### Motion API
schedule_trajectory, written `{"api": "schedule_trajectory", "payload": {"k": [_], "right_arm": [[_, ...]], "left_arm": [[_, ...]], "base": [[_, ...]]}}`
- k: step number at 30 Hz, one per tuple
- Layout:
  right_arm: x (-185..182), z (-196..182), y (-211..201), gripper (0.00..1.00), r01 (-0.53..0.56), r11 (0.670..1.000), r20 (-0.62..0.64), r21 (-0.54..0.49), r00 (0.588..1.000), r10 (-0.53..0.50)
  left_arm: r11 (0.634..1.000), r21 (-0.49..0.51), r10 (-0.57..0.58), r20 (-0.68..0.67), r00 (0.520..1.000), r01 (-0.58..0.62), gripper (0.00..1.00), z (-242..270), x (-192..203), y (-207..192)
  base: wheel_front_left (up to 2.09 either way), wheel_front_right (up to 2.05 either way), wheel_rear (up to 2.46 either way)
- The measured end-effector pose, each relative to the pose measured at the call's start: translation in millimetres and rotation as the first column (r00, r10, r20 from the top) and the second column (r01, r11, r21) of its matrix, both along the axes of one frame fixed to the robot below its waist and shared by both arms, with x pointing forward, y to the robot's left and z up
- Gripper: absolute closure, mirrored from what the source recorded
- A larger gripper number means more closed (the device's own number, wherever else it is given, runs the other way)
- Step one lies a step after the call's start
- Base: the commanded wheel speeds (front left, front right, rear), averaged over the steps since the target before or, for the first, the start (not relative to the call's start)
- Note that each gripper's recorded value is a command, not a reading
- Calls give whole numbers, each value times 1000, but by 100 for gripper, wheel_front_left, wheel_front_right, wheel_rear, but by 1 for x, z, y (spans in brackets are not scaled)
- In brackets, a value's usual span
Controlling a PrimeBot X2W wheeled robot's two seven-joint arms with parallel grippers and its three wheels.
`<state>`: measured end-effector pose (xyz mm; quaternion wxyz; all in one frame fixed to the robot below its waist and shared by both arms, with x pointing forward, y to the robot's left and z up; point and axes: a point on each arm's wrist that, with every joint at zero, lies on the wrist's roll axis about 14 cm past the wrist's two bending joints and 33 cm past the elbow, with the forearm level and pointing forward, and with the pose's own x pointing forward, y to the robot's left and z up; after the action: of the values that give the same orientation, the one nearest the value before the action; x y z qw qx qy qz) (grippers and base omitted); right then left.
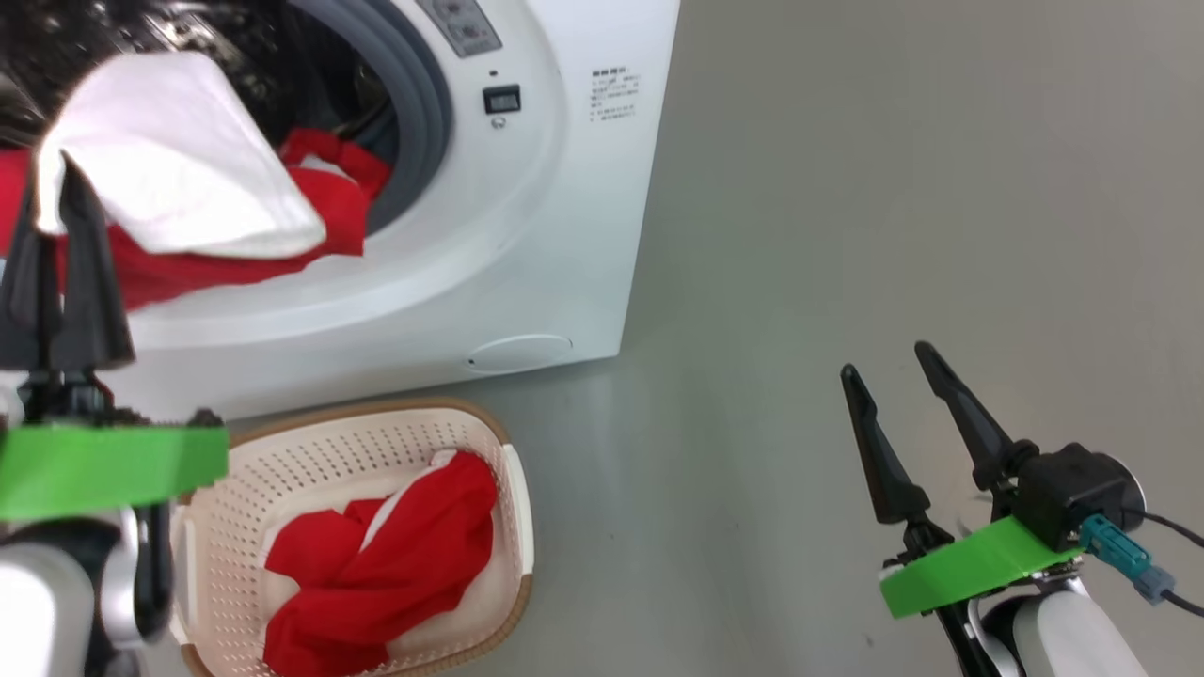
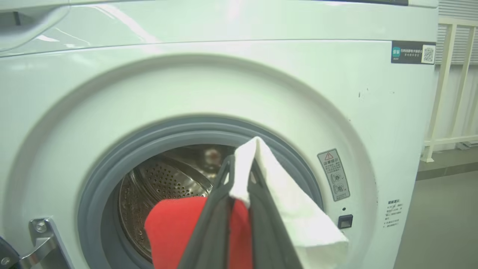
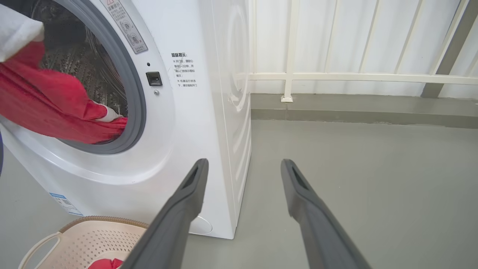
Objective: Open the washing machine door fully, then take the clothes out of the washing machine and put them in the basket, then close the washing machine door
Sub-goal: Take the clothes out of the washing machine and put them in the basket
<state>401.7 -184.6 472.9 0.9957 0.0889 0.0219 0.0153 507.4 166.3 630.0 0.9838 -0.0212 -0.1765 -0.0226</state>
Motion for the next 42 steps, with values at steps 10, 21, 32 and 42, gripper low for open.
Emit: {"api": "schedule_trajectory", "payload": {"k": [10, 21, 32, 42], "right_arm": [[-17, 13, 3, 0, -8, 1000, 15, 0, 1000, 8], [-28, 23, 6, 0, -15, 1000, 33, 4, 999, 14], [-26, 18, 9, 0, -23, 1000, 20, 6, 1000, 23], [-24, 5, 7, 0, -16, 1000, -17, 15, 1000, 16]], "left_arm": [[999, -36, 4, 132, 991, 1, 100, 38, -45, 1], [995, -102, 27, 89, 996, -18, 100, 14, -77, 7], [988, -152, 24, -99, 995, -39, 100, -58, -77, 2], [980, -197, -14, -273, 962, -42, 100, -124, -64, -11]], "base": [[0, 0, 0], [0, 0, 0], [0, 0, 0], [0, 0, 0]]}}
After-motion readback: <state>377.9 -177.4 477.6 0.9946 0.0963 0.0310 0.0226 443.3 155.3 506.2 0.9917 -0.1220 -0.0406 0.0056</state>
